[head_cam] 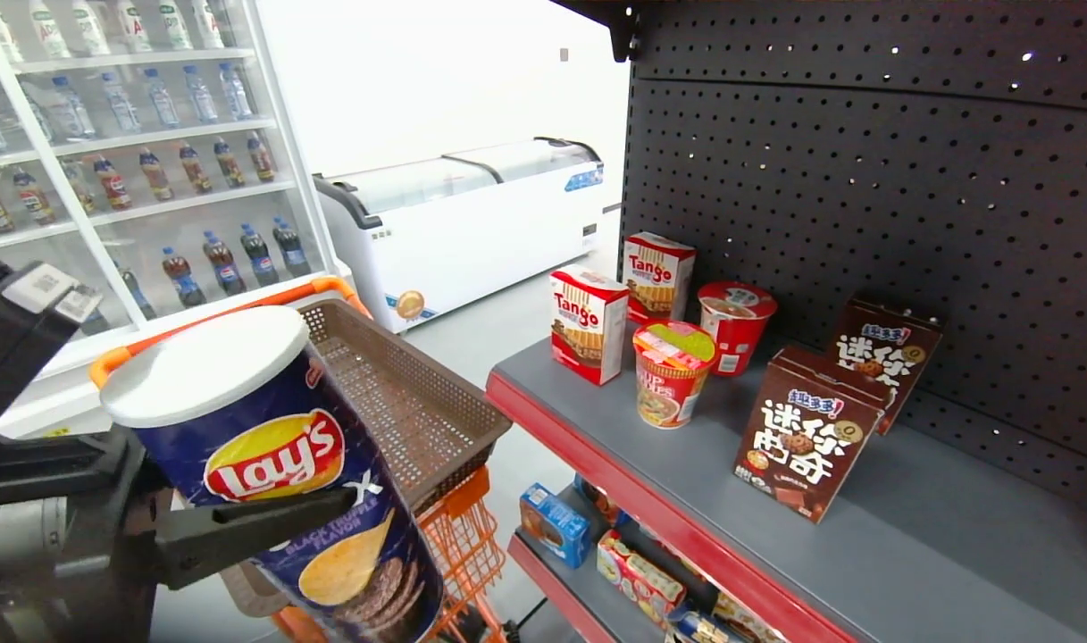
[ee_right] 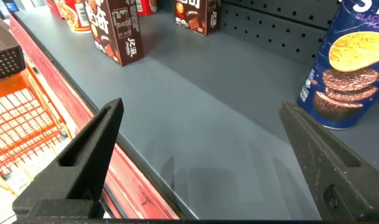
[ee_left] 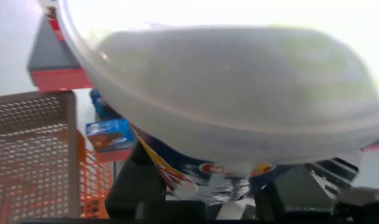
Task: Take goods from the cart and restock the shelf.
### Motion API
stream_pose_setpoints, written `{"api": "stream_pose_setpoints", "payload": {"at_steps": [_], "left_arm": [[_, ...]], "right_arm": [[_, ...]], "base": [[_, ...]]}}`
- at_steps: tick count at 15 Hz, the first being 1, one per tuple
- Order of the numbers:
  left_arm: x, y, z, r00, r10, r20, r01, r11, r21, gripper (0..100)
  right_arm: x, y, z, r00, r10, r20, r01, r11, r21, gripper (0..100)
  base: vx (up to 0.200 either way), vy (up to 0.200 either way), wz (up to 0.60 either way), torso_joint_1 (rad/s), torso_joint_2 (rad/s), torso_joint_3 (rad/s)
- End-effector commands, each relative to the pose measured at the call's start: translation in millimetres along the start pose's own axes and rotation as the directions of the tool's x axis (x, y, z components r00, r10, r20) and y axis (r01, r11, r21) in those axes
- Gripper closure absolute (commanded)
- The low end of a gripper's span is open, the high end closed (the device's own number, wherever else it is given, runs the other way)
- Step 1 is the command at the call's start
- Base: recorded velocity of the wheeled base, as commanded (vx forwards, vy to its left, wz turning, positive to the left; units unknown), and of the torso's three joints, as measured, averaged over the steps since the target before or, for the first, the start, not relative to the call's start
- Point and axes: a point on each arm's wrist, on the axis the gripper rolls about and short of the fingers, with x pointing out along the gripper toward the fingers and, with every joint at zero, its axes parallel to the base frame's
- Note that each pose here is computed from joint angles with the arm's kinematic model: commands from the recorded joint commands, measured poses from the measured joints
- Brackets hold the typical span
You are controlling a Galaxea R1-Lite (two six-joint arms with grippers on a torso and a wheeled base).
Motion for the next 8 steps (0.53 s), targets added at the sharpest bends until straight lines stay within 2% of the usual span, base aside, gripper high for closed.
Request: {"api": "stream_pose_setpoints", "payload": {"at_steps": [1, 3, 8], "left_arm": [[1.4, -9.8, -12.7, 0.998, -0.050, -0.028, 0.050, 0.999, -0.006, 100], [1.4, -20.1, -27.0, 0.993, -0.101, -0.060, 0.101, 0.995, -0.008, 100], [2.8, -22.5, -32.5, 0.989, -0.122, -0.079, 0.122, 0.993, -0.004, 100]], "right_arm": [[0.1, 0.0, 0.1, 1.000, 0.000, 0.000, 0.000, 1.000, 0.000, 0], [0.1, 0.0, 0.1, 1.000, 0.000, 0.000, 0.000, 1.000, 0.000, 0], [0.1, 0.0, 0.0, 1.000, 0.000, -0.002, 0.000, 1.000, 0.000, 0]], "base": [[0.000, 0.000, 0.00, 0.000, 0.00, 0.000], [0.000, 0.000, 0.00, 0.000, 0.00, 0.000], [0.000, 0.000, 0.00, 0.000, 0.00, 0.000]]}}
